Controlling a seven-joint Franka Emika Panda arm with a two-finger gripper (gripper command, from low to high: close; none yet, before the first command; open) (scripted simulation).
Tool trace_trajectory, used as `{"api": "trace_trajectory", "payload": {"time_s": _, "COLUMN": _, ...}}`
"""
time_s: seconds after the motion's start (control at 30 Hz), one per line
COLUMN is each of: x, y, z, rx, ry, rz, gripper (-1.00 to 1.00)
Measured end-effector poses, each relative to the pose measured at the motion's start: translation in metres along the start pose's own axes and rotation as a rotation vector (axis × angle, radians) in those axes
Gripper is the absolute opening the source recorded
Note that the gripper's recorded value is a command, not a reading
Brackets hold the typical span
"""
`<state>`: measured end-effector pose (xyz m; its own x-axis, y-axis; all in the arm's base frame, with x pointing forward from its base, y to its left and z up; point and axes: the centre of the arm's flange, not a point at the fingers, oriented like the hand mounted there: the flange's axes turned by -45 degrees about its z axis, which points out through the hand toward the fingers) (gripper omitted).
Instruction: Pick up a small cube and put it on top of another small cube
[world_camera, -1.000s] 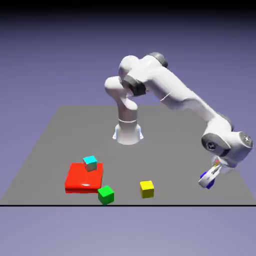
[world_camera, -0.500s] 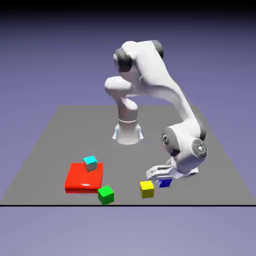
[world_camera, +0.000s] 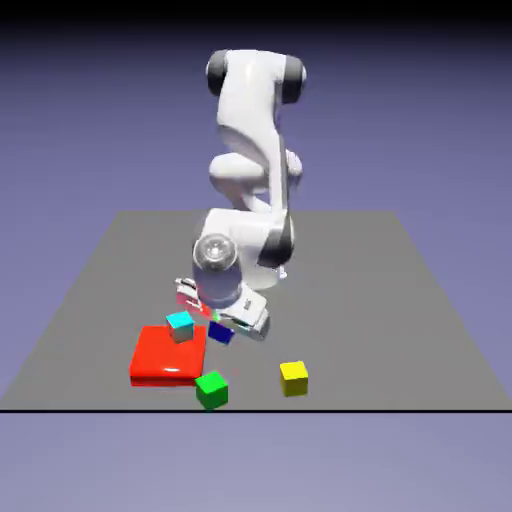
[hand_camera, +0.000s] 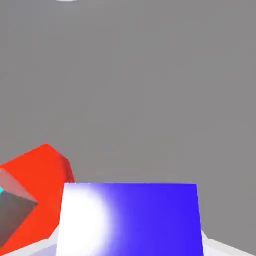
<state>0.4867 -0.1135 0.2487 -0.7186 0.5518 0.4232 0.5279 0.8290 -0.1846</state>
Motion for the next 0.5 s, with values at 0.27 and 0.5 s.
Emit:
{"api": "trace_trajectory", "payload": {"time_s": 0.27, "x": 0.008, "y": -0.131, "z": -0.006, "rx": -0.316, "ry": 0.033, "rz": 0.331, "gripper": -1.0}}
{"api": "trace_trajectory", "payload": {"time_s": 0.5, "x": 0.003, "y": -0.13, "z": 0.061, "rx": -0.382, "ry": 0.043, "rz": 0.389, "gripper": 1.0}}
